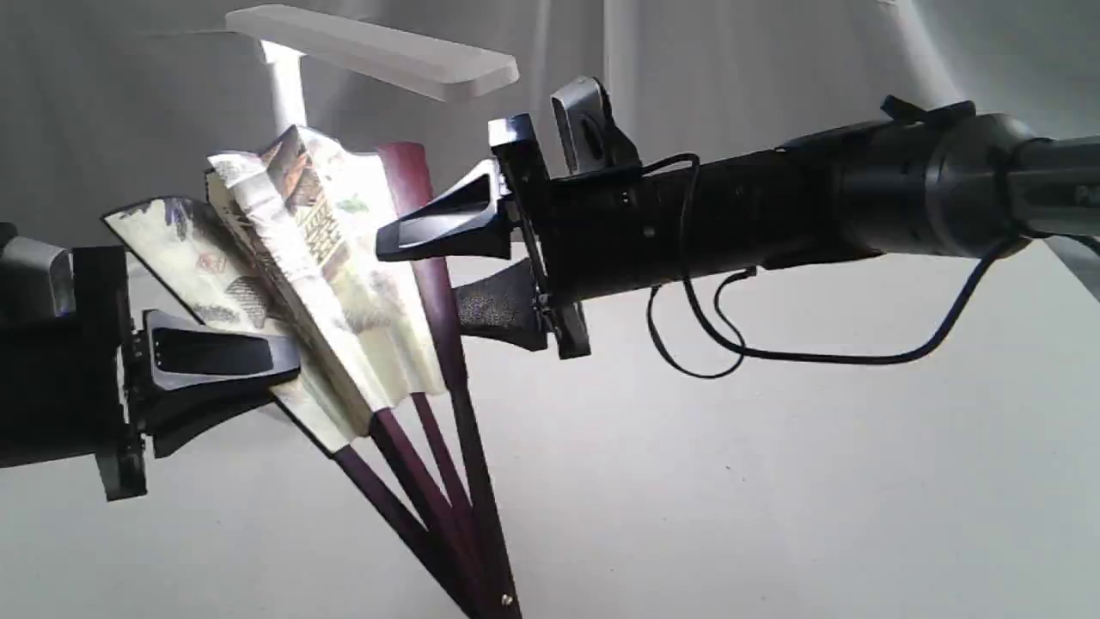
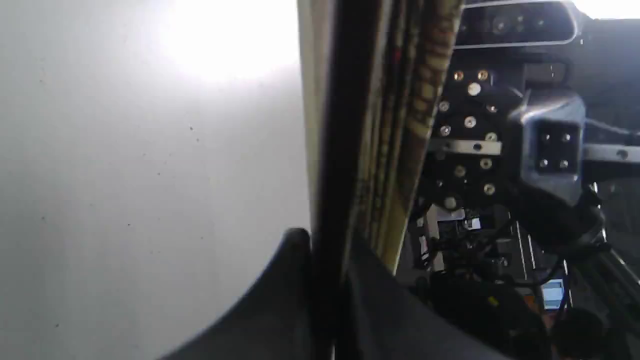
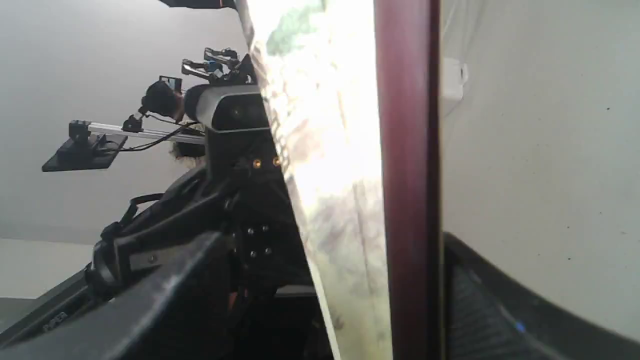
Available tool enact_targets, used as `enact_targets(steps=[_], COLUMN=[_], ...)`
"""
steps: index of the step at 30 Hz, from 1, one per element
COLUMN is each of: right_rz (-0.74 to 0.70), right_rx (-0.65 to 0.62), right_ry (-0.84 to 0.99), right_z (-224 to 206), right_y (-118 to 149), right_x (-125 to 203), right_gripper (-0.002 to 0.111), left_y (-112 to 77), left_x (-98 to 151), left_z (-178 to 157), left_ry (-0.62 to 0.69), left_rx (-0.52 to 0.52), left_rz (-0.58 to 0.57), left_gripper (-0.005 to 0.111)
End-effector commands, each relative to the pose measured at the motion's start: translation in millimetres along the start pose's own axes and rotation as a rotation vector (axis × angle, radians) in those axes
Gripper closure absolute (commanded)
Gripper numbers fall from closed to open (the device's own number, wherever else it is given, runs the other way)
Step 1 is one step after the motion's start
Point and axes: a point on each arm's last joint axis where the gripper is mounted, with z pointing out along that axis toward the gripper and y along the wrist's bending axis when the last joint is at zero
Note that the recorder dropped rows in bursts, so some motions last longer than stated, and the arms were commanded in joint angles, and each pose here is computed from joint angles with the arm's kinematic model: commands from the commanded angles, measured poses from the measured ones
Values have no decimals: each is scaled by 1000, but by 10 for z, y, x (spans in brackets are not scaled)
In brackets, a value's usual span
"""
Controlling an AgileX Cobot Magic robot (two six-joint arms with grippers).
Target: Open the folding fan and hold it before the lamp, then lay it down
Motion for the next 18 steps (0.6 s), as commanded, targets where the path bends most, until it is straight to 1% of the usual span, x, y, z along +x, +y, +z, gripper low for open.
enact_targets(steps=[1,5,11,16,18], right_rz=[-22,-21,-26,-75,-104], right_rx=[-7,-36,-32,-3,29], right_ry=[-36,-15,-12,13,40], right_z=[-73,-123,-122,-122,-123], right_y=[45,58,54,27,-3], right_x=[-47,-42,-39,-17,7], right_gripper=[50,50,51,59,59], left_y=[4,15,51,59,65], left_x=[63,78,139,149,157], left_z=[-11,-12,-22,-25,-26], left_ry=[65,82,147,159,168], left_rx=[-13,-24,-70,-78,-84], left_rz=[0,2,4,9,13], left_gripper=[107,107,107,107,107])
